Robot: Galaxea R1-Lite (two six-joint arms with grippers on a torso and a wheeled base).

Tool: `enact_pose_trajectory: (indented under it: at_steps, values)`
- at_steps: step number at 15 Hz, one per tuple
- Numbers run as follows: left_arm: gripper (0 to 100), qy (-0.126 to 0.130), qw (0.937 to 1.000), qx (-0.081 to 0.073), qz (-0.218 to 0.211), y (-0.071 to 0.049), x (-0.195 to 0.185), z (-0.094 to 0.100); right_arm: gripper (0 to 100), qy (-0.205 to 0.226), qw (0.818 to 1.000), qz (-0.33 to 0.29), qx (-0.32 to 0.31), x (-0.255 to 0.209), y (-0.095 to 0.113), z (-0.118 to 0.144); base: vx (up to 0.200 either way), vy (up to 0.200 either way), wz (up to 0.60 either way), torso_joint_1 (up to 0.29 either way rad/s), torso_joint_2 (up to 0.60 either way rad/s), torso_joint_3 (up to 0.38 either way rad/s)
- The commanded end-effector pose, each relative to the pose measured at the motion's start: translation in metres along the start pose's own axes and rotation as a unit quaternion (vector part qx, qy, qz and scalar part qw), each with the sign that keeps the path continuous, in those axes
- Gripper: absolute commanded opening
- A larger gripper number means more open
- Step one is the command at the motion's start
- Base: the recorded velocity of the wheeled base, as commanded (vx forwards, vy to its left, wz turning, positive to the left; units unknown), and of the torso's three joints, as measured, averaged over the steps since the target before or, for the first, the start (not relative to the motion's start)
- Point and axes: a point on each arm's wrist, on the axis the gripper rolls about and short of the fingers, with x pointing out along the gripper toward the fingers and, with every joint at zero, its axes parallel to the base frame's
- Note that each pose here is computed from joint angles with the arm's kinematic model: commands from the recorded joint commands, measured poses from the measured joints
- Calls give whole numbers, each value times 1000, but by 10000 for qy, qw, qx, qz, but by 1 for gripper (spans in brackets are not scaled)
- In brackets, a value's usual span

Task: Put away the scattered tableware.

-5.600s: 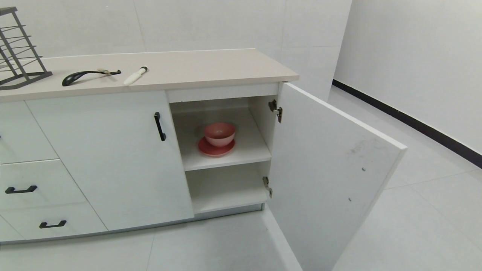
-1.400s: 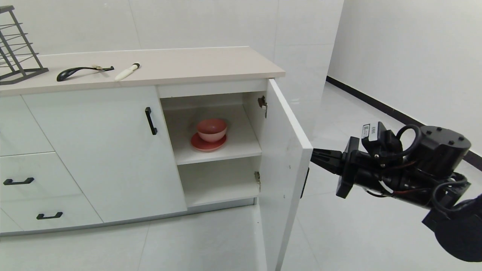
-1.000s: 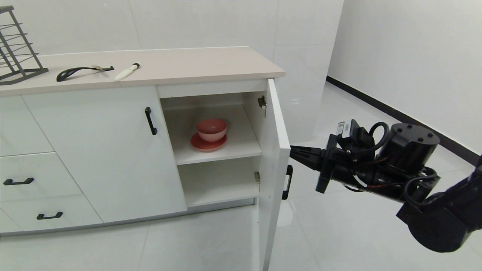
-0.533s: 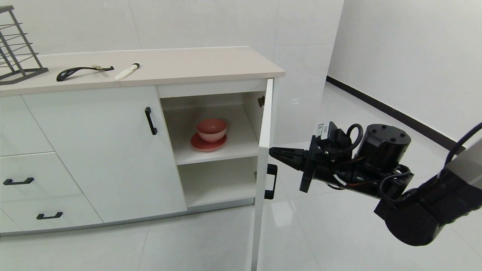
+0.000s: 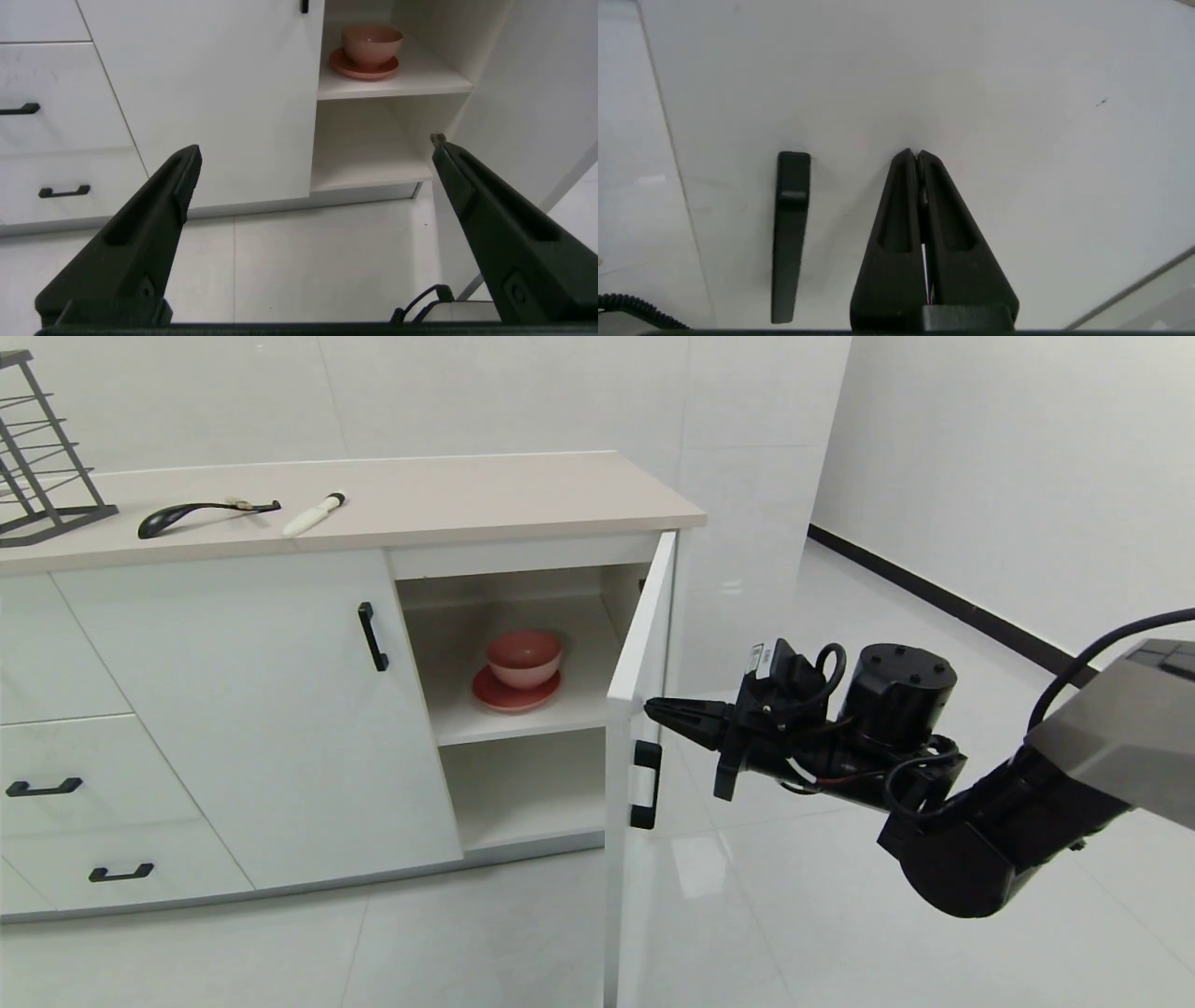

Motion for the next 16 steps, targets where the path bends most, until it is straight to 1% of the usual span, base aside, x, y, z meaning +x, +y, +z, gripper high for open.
enact_pose_trajectory:
  at_steps: [1, 2, 4, 7, 10, 12, 13, 15, 16]
  values:
    - [100, 5, 10000, -2, 3, 0, 0, 0, 0, 74, 10000, 11, 55, 5, -2, -11, 0, 200, 0, 2, 2, 2]
    - [100, 5, 10000, -2, 3, 0, 0, 0, 0, 80, 9999, 12, 60, 5, -2, -12, 0, 200, 0, 2, -2, 7]
    - [100, 5, 10000, -2, 3, 0, 0, 0, 0, 112, 9999, 13, 83, 6, -2, -15, 0, 0, 0, 0, 0, 0]
    - [100, 5, 10000, -2, 11, 0, 0, 0, 0, 25, 10000, -19, 14, 13, -8, -16, 0, 0, 0, 0, 0, 0]
    - [100, 5, 10000, -2, 11, 0, 0, 0, 0, 31, 10000, -41, 14, 14, -11, -19, 0, 0, 0, 0, 0, 0]
    - [100, 5, 10000, -9, 11, 0, 0, 0, 0, 36, 10000, -80, 2, 8, -11, -15, 0, 0, 0, 0, 0, 0]
    - [100, 5, 10000, -9, 11, 0, 0, 0, 0, 5, 9999, -105, -26, 1, -9, -6, 0, 0, 0, 0, 0, 0]
    - [100, 5, 10000, -9, 11, 0, 0, 0, 0, 7, 10000, -88, -29, -25, 7, 18, 0, 0, 0, 0, 0, 0]
    - [100, 5, 10000, -9, 11, 0, 0, 0, 0, -89, 9998, -108, -112, -55, 24, 46, 0, 0, 0, 0, 0, 0]
